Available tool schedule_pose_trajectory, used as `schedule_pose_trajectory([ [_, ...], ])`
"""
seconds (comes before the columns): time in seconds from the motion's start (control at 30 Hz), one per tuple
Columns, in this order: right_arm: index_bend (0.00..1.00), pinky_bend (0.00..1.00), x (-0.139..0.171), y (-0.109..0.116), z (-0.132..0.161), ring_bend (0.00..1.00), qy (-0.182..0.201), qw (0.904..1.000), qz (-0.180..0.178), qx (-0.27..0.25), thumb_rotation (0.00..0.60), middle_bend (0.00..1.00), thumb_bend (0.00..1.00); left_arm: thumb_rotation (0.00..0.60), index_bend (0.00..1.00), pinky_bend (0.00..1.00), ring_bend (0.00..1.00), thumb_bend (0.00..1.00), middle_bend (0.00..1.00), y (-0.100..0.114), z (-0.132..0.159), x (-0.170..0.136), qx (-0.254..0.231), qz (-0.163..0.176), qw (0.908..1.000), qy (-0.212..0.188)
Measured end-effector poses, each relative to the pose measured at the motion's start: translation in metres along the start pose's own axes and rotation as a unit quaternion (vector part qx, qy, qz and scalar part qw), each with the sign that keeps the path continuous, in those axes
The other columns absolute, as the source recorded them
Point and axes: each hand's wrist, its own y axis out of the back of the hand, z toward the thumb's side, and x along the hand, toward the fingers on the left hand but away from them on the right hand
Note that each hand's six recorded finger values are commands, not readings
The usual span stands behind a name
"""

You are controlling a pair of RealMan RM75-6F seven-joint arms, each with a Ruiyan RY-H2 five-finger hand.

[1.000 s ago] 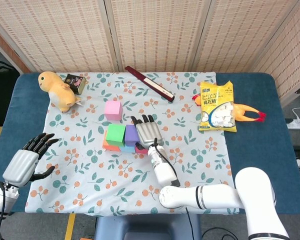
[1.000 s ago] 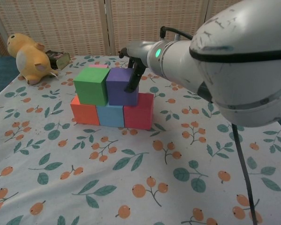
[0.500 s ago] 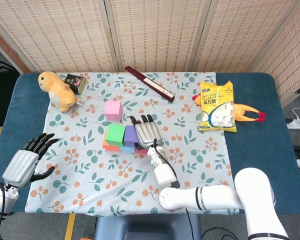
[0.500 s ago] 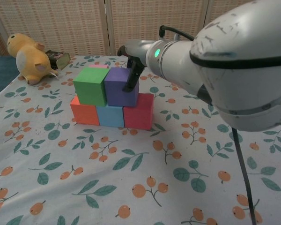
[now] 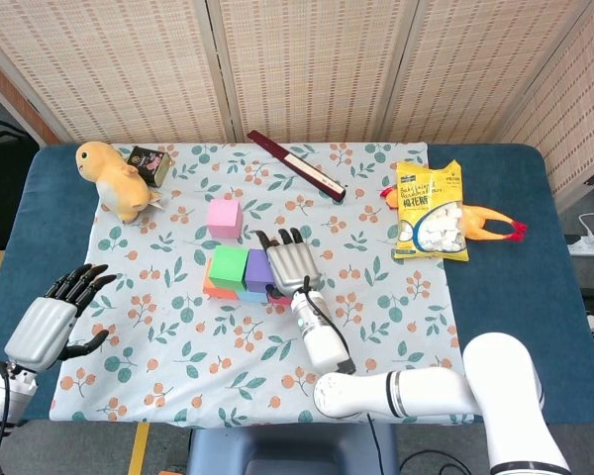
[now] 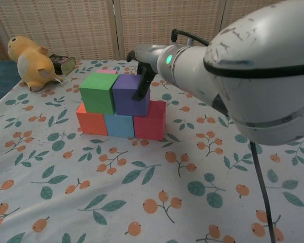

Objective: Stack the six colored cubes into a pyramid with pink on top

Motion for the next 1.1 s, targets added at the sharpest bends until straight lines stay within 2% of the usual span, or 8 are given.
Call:
schedule_pose_trajectory([
  [1.1, 0.00, 0.04, 0.0009, -0.0025, 0.0019, 0.07, -0.003, 1.0000, 0.001, 0.006, 0.600, 0.31, 0.21, 0.600, 0.12, 0.16, 0.00, 0.30, 0.04, -0.0010, -0.0015, -0.0012, -0.005, -0.002, 1.0000, -0.001],
])
